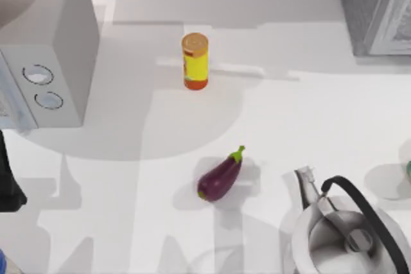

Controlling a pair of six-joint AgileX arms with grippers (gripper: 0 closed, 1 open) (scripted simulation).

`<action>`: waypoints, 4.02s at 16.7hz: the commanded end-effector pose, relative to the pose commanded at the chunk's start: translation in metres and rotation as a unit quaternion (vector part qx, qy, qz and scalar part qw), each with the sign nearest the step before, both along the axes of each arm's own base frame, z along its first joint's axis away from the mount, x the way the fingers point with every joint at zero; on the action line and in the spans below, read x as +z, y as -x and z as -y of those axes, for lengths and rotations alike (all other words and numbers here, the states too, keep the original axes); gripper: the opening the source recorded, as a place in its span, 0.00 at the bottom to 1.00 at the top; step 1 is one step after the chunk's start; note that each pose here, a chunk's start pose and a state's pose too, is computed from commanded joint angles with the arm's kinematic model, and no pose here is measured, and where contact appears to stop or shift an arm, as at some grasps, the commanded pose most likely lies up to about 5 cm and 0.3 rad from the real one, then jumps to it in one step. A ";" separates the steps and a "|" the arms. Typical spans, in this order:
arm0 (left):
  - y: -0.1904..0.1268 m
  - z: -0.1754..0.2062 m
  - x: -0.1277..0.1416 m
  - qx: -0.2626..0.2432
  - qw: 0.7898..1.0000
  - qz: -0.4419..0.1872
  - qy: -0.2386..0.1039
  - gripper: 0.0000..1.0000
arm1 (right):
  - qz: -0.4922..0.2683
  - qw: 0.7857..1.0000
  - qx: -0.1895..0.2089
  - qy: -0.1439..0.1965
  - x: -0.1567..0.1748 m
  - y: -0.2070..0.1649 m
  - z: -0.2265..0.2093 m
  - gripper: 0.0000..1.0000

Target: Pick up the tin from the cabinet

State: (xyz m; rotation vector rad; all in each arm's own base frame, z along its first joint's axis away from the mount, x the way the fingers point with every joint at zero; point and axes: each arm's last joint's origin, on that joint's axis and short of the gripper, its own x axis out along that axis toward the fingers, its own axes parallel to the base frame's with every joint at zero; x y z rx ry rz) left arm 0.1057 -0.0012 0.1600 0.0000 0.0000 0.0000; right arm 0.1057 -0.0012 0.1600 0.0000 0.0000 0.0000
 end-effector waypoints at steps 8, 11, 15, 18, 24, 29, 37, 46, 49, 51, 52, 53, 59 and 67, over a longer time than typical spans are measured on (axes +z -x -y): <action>0.000 0.000 0.000 0.000 1.000 0.000 0.000 1.00 | -0.057 0.996 0.035 0.064 0.015 -0.005 0.004 0.00; 0.000 0.000 0.000 0.000 1.000 0.000 0.000 1.00 | -0.110 0.981 0.093 0.127 0.033 -0.018 0.012 0.00; 0.000 0.000 0.000 0.000 1.000 0.000 0.000 1.00 | -0.165 0.947 0.209 0.180 0.053 -0.056 0.035 0.00; 0.000 0.000 0.000 0.000 1.000 0.000 0.000 1.00 | -0.173 0.923 0.298 0.172 0.047 -0.095 0.070 0.00; 0.000 0.000 0.000 0.000 1.000 0.000 0.000 1.00 | -0.083 0.910 0.397 0.083 -0.025 -0.147 0.159 0.00; 0.000 0.000 0.000 0.000 1.000 0.000 0.000 1.00 | -0.008 0.923 0.385 0.017 -0.092 -0.148 0.207 0.00; 0.000 0.000 0.000 0.000 1.000 0.000 0.000 1.00 | 0.003 0.926 0.377 -0.004 -0.113 -0.145 0.215 0.00; 0.000 0.000 0.000 0.000 1.000 0.000 0.000 1.00 | 0.019 0.928 0.373 -0.011 -0.130 -0.146 0.213 0.00; 0.000 0.000 0.000 0.000 1.000 0.000 0.000 1.00 | 0.022 0.930 0.367 -0.014 -0.133 -0.147 0.210 0.00; 0.000 0.000 0.000 0.000 1.000 0.000 0.000 1.00 | 0.020 0.931 0.364 -0.015 -0.132 -0.148 0.207 0.00; 0.000 0.000 0.000 0.000 1.000 0.000 0.000 1.00 | 0.018 0.931 0.364 -0.016 -0.131 -0.149 0.205 0.00; 0.000 0.000 0.000 0.000 1.000 0.000 0.000 1.00 | 0.016 0.931 0.363 -0.017 -0.130 -0.150 0.204 0.00; 0.000 0.000 0.000 0.000 1.000 0.000 0.000 1.00 | 0.007 0.928 0.372 -0.007 -0.119 -0.160 0.200 0.00; 0.000 0.000 0.000 0.000 1.000 0.000 0.000 1.00 | 0.006 0.927 0.374 -0.004 -0.118 -0.162 0.200 0.08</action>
